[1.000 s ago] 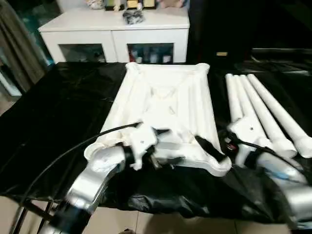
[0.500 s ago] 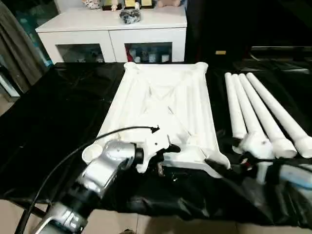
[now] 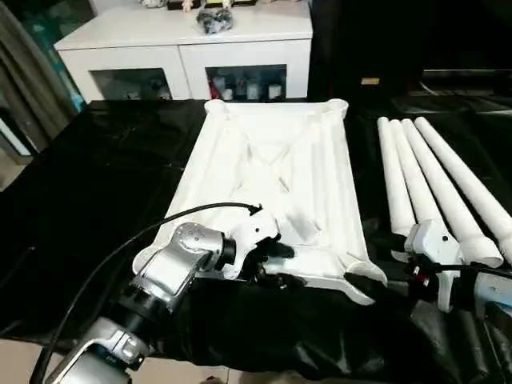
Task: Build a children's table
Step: Move table base
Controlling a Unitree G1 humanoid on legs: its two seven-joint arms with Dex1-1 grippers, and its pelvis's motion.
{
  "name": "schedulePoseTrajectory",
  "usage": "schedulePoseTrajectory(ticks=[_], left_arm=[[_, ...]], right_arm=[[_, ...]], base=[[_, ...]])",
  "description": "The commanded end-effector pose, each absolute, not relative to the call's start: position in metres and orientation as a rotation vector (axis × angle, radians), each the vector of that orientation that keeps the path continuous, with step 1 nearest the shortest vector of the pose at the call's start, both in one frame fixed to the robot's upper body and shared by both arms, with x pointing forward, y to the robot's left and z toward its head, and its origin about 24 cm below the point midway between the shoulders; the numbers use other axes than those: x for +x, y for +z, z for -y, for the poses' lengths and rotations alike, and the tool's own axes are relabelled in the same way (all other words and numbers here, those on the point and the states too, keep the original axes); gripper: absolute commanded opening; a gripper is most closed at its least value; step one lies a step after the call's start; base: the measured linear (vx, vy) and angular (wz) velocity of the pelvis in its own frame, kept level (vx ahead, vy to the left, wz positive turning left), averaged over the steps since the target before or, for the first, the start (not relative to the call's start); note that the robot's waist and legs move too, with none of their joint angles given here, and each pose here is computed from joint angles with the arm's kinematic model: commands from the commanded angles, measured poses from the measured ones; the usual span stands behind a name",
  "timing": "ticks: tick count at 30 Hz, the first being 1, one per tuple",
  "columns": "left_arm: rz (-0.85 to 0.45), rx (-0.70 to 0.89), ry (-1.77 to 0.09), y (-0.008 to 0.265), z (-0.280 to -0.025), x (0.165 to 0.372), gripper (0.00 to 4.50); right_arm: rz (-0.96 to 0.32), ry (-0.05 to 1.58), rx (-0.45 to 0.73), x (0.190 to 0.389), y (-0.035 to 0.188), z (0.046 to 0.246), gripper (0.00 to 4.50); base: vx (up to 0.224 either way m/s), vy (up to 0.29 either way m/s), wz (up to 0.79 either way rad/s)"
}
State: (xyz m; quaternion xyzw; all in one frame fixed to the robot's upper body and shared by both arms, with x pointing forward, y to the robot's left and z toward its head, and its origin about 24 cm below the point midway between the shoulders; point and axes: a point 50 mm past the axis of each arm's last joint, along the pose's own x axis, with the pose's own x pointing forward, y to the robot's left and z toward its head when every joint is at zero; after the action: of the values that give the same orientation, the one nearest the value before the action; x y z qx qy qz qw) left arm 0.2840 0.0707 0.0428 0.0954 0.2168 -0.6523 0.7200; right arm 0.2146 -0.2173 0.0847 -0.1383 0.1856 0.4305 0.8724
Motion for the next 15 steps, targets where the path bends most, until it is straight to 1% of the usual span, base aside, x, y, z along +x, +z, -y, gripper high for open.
schedulePoseTrajectory(ticks=[1,2,4,7,8,13,14,15], left_arm=[[-0.484,0.204,-1.458,0.0473,-0.0703,0.2853,2.96],[-0.487,0.206,-1.463,0.0469,-0.0697,0.2845,2.96],[-0.491,0.213,-1.465,0.0454,-0.0688,0.2838,2.60],[-0.486,0.251,-1.443,0.0419,-0.0688,0.2857,2.45],[-0.492,0.251,-1.440,0.0412,-0.0691,0.2859,2.15],[-0.518,0.277,-1.438,0.0389,-0.0712,0.2865,1.96],[-0.527,0.283,-1.437,0.0386,-0.0719,0.2867,1.70],[-0.527,0.283,-1.437,0.0386,-0.0719,0.2867,1.65]], right_arm=[[-0.396,0.931,-0.289,0.2115,0.0853,0.2130,4.50],[-0.400,0.935,-0.287,0.2106,0.0847,0.2127,4.50],[-0.405,0.941,-0.287,0.2093,0.0838,0.2119,4.50],[-0.404,0.940,-0.295,0.2097,0.0831,0.2109,4.50],[-0.404,0.941,-0.295,0.2097,0.0831,0.2108,4.50],[-0.405,0.952,-0.293,0.2095,0.0831,0.2099,4.50],[-0.405,0.953,-0.294,0.2097,0.0831,0.2097,4.50],[-0.405,0.953,-0.294,0.2097,0.0831,0.2097,4.50]], base=[[0.000,0.000,0.00],[0.000,0.000,0.00],[0.000,0.000,0.00],[0.000,0.000,0.00],[0.000,0.000,0.00],[0.000,0.000,0.00],[0.000,0.000,0.00],[0.000,0.000,0.00]])
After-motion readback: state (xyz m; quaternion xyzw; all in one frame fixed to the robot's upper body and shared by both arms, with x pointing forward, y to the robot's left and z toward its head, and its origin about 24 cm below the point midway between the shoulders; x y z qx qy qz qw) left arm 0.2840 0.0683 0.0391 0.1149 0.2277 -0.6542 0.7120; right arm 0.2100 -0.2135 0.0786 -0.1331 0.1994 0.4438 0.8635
